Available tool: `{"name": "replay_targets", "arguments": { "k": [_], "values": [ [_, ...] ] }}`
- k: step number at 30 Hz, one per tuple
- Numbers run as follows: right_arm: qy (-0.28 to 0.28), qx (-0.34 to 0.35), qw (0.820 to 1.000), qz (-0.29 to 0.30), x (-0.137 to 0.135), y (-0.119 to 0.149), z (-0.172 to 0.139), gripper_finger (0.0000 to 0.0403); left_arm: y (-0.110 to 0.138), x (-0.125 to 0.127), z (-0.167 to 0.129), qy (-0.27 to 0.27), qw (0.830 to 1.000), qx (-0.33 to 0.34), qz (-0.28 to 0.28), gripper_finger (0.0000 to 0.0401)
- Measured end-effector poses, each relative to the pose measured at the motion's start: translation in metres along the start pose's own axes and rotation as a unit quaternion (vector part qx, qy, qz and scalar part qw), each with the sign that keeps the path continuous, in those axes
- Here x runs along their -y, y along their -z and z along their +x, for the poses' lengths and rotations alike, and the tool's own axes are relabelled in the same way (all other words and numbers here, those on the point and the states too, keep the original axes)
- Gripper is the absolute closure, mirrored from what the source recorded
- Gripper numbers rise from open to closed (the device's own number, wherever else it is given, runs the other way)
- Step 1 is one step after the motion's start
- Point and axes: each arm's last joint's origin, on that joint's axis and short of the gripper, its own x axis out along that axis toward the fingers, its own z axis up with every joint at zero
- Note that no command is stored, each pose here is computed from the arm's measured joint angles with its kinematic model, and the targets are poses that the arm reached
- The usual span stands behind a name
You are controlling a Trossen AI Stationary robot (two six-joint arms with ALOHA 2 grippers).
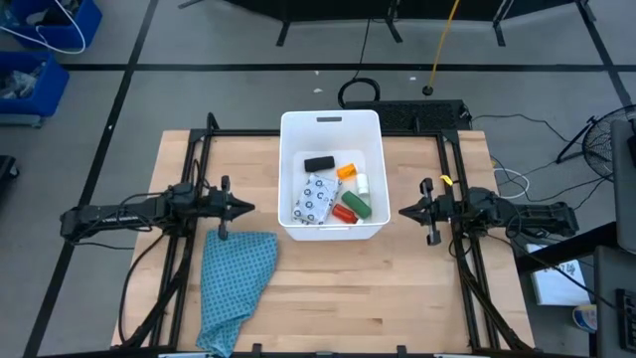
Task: Pick & place medical supplies in basket/bin
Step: Return to Home Position
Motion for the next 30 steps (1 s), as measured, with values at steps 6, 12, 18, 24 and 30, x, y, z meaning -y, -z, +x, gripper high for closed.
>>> {"name": "replay_targets", "arguments": {
  "k": [6, 12, 18, 24, 30],
  "values": [
    [0.0, 0.0, 1.0, 0.0, 0.0, 0.0, 0.0, 0.0403, 0.0, 0.0, 0.0, 0.0, 1.0, 0.0, 0.0, 0.0356],
    [0.0, 0.0, 1.0, 0.0, 0.0, 0.0, 0.0, 0.0403, -0.0001, 0.0, 0.0, 0.0, 1.0, 0.0, 0.0, 0.0346],
    [0.0, 0.0, 1.0, 0.0, 0.0, 0.0, 0.0, 0.0403, -0.0001, 0.0, 0.0, 0.0, 1.0, 0.001, 0.0, 0.0343],
    [0.0, 0.0, 1.0, 0.0, 0.0, 0.0, 0.0, 0.0403, -0.0001, 0.0, 0.0, -0.001, 1.0, 0.001, 0.0, 0.0345],
    [0.0, 0.0, 1.0, 0.0, 0.0, 0.0, 0.0, 0.0403, -0.0001, 0.0, 0.0, -0.001, 1.0, 0.001, 0.0, 0.0344]
  ]
}}
